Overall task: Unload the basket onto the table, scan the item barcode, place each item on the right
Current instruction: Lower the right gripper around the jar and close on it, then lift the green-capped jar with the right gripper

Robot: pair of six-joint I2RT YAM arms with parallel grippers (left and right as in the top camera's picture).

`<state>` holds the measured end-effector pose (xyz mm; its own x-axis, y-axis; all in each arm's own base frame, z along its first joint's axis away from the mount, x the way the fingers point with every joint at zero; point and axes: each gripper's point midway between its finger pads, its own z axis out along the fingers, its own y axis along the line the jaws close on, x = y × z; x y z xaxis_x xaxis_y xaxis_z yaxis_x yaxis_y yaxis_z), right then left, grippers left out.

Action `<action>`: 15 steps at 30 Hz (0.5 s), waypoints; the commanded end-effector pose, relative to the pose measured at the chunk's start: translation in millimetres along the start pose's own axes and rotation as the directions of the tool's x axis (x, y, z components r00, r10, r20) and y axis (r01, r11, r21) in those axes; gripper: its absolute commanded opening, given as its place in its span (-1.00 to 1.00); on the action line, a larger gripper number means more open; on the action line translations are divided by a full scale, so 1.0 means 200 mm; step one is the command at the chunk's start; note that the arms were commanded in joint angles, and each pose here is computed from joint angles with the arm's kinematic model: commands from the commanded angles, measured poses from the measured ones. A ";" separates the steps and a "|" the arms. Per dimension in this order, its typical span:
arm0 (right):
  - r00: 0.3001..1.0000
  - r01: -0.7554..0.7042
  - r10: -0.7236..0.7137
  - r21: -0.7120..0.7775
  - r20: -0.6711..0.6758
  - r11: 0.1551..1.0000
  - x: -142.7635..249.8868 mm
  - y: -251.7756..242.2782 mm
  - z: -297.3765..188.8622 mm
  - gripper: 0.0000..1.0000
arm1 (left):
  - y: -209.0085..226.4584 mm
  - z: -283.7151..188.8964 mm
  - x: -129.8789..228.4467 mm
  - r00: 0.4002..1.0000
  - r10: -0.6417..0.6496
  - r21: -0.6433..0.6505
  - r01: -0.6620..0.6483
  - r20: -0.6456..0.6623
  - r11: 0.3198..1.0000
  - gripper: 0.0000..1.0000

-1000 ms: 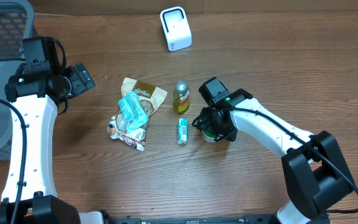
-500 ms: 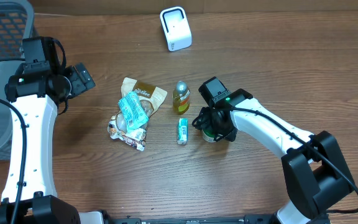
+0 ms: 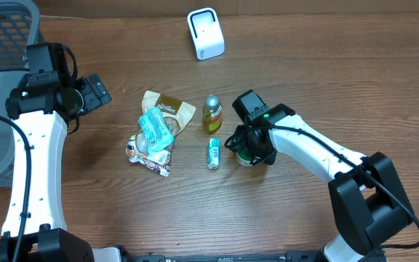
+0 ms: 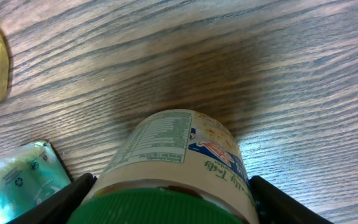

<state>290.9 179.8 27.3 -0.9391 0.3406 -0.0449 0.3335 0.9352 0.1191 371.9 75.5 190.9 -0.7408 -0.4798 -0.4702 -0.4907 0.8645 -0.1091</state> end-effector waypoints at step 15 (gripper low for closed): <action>0.943 -0.145 0.097 -0.129 -0.319 0.981 0.01 -0.08 -0.22 0.29 | 0.00 -0.02 -0.02 1.000 0.012 0.006 -0.012 0.015 1.000 0.99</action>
<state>272.1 140.1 45.6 -0.8692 0.4473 0.2108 0.4745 0.8744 0.1012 371.8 75.4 190.8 -0.7410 -0.4799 -0.4697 -0.4906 0.8645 -0.1092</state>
